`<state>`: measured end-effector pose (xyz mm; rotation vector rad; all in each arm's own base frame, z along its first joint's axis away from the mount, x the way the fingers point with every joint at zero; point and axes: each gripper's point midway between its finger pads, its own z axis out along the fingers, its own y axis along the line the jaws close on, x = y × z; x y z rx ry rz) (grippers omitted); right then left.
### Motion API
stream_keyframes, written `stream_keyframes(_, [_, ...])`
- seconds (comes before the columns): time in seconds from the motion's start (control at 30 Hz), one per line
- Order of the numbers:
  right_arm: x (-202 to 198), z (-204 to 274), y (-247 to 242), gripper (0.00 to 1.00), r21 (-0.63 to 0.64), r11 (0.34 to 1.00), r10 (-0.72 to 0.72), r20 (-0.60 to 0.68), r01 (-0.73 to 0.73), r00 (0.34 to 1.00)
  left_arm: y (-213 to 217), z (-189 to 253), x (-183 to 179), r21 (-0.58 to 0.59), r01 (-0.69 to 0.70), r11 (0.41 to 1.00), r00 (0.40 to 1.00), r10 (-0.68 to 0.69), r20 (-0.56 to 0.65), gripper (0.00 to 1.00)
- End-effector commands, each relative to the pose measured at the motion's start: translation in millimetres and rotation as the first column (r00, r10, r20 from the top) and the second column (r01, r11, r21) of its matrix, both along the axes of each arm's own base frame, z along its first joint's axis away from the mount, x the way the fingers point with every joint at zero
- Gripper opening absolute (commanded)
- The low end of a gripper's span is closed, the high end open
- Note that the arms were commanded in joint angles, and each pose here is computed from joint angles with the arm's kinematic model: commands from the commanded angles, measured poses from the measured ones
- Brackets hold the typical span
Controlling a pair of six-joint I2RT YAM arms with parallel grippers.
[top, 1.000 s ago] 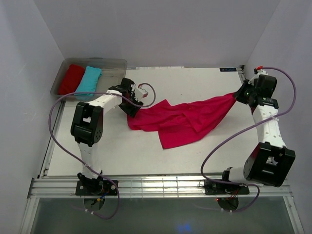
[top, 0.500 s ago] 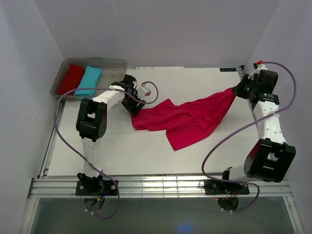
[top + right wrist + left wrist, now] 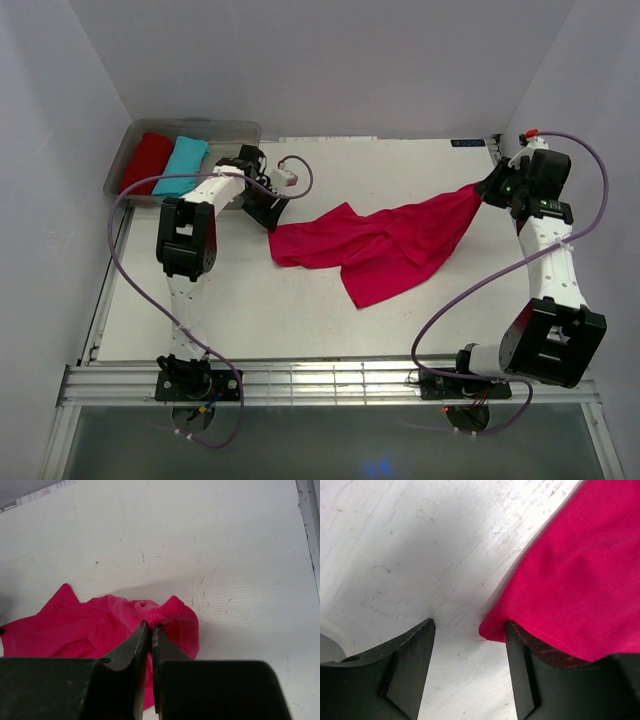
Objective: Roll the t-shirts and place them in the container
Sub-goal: Flatten out the T-shirt at the center of the board.
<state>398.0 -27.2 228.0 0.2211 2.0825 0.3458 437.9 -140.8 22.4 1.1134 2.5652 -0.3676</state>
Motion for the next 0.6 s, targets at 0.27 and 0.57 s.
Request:
stream_keyframes(0.27, [-5,19,5,0.08,-0.008,1.0,0.019,0.077,-0.019,0.997,-25,-1,-38,-0.092,0.068,0.993,0.99,-0.079,-0.114,0.57])
stream_keyframes(0.57, [-11,20,13,0.08,0.04,0.999,0.03,0.078,-0.033,0.997,-21,1,-38,-0.063,0.048,0.997,0.992,-0.054,-0.11,0.0])
